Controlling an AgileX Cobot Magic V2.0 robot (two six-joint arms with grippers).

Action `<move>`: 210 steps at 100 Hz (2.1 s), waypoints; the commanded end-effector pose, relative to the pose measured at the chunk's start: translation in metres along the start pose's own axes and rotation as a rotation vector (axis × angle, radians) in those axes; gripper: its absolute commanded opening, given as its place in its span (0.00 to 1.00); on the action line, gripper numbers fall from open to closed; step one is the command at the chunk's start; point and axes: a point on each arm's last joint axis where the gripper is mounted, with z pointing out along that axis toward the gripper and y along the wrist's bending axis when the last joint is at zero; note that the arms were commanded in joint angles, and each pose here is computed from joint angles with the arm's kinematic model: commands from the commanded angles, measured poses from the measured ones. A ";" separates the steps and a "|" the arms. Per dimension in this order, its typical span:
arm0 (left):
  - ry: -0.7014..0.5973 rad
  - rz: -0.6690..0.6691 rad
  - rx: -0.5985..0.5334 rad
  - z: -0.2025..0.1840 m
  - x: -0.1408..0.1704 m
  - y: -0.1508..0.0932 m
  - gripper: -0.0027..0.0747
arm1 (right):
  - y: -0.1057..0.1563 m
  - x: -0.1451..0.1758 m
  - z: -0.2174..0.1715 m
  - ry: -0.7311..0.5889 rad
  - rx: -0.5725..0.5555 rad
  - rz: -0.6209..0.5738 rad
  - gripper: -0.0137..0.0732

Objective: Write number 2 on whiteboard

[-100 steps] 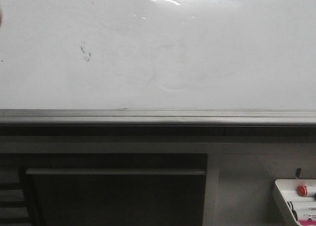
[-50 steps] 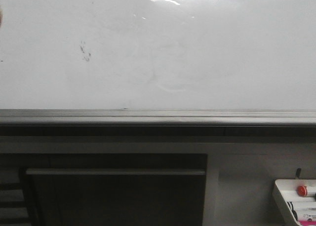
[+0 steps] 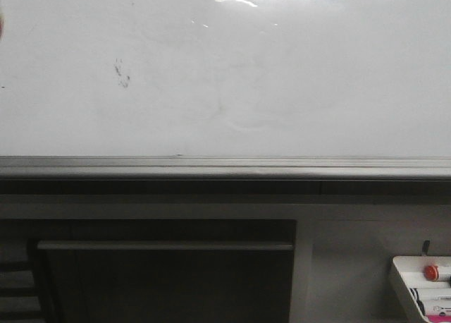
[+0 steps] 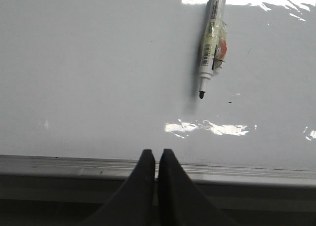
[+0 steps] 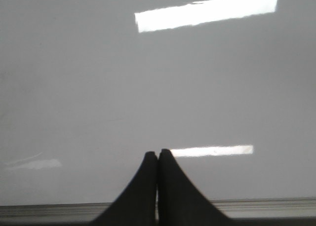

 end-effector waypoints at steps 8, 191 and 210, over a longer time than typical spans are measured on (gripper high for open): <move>-0.139 0.001 0.014 -0.001 -0.004 0.000 0.01 | 0.000 -0.002 -0.001 -0.100 -0.001 -0.017 0.07; 0.144 0.067 0.036 0.015 -0.128 -0.010 0.70 | 0.010 -0.134 0.062 0.504 0.053 -0.068 0.59; 0.280 0.115 0.102 0.044 -0.135 -0.019 0.70 | 0.010 -0.133 0.062 0.513 0.054 -0.068 0.59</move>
